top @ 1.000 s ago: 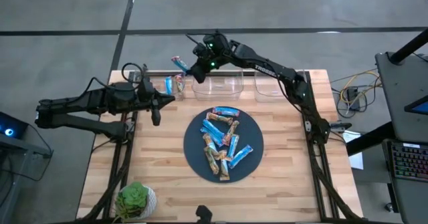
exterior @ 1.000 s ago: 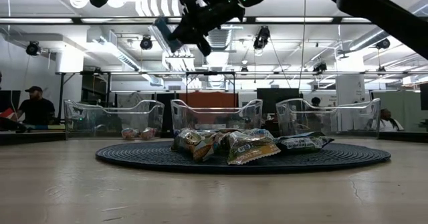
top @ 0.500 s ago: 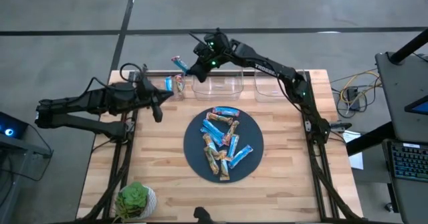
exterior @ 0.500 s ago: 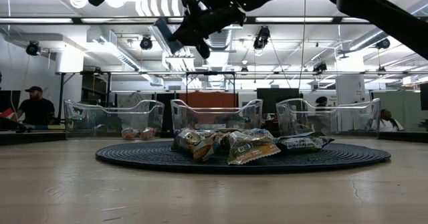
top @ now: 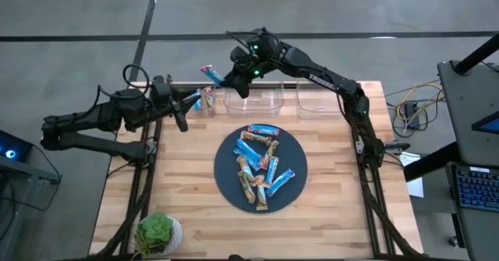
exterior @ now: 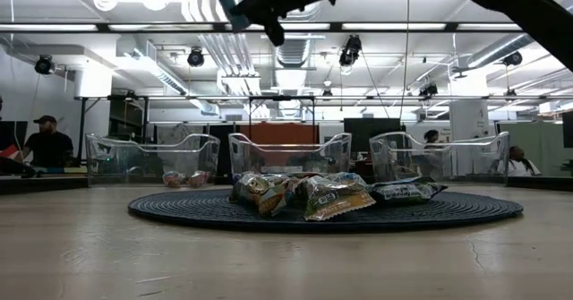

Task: Pick and place Granola Bars by type
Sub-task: Put the red granola bar into the left transparent bin

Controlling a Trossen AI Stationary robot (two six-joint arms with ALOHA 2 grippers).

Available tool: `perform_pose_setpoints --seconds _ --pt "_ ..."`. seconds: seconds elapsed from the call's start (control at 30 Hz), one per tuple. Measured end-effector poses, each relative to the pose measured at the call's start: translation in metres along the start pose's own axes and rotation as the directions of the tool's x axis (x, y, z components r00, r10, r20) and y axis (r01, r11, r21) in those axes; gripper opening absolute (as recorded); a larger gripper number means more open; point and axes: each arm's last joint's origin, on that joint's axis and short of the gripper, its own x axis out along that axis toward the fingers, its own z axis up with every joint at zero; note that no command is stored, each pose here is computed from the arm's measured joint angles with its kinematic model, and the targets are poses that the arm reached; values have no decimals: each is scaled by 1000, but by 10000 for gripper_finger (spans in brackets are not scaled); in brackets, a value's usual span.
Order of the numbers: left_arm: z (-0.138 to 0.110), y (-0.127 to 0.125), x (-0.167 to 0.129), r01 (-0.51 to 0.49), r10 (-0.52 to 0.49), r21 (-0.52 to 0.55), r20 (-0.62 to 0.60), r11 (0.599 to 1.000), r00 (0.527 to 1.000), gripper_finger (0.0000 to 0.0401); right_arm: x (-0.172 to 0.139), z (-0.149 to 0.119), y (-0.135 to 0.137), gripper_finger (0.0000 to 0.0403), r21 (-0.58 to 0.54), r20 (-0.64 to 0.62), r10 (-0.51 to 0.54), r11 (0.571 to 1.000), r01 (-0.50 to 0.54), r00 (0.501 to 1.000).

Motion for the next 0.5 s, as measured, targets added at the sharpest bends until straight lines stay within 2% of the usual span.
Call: perform_pose_setpoints --seconds 0.23,0.37,0.5 --pt "9 0 6 -9 11 -26 84 1000 996 189 -22 12 28 52 -60 42 53 997 -50 998" --pt "19 -2 5 71 -62 -43 182 997 981 201 -32 16 39 52 -85 53 101 992 -97 993" --pt "24 -3 4 137 -124 -42 227 990 966 202 -37 20 50 52 -110 67 131 986 -123 989"
